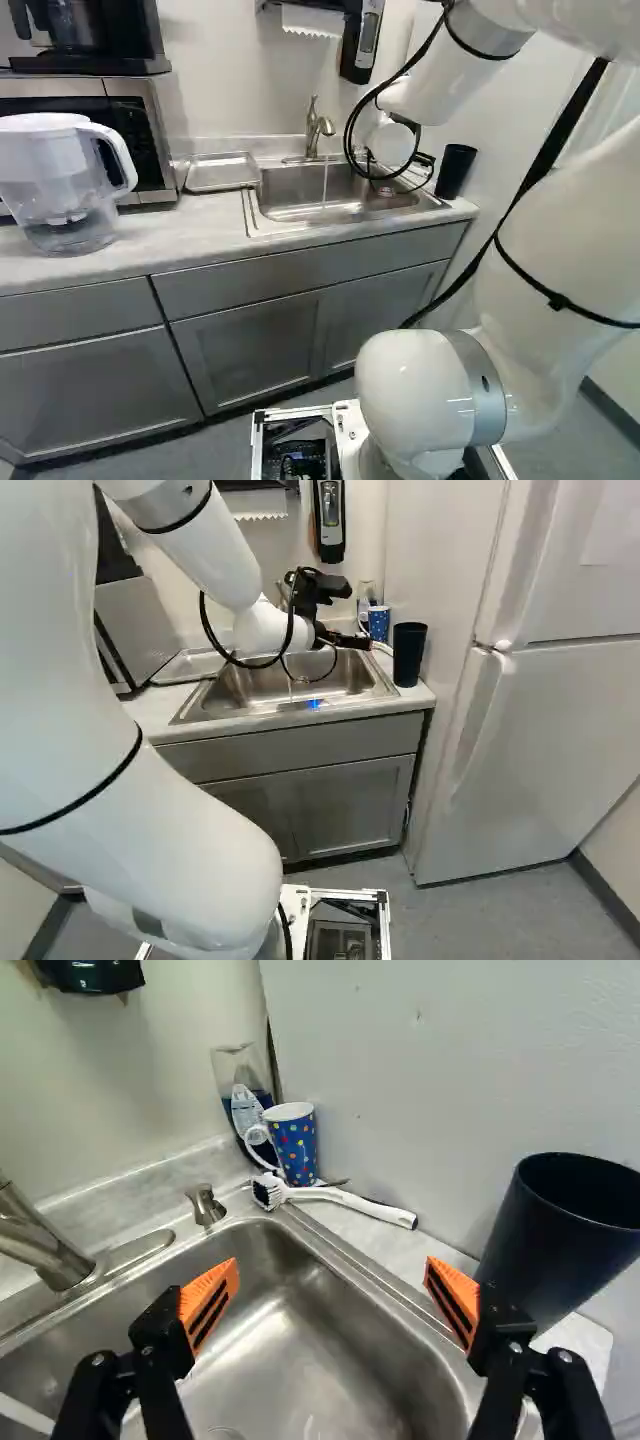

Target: Rinse the cup and place it in the tray

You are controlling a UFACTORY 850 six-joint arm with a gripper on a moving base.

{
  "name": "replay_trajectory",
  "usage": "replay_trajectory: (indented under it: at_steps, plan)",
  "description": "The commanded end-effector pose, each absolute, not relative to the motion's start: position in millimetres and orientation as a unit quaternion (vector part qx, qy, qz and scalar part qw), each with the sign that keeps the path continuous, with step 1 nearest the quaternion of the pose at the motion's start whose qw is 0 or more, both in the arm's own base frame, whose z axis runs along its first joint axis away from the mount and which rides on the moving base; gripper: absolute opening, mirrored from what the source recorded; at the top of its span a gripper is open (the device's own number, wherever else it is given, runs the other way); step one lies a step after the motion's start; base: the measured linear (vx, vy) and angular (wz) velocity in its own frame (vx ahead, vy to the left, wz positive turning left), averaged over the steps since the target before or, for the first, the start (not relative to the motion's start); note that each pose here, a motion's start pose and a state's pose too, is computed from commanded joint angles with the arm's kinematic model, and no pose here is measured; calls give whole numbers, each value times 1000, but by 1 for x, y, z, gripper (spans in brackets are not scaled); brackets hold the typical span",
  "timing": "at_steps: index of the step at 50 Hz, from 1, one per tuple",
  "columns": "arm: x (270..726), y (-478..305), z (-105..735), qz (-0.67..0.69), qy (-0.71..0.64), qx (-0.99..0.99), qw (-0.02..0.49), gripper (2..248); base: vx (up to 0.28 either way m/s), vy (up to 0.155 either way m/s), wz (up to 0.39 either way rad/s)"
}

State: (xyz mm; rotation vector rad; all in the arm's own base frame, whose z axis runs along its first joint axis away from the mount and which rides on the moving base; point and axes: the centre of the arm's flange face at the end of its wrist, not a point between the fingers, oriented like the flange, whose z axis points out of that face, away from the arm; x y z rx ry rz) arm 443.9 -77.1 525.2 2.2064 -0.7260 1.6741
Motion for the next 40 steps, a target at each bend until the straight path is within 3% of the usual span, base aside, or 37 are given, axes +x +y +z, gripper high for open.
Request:
replay_trajectory:
  at_steps: [40]
  plan:
    - [440, -95, 516, 572, -326, 735, 164, 247, 0, 0, 0]
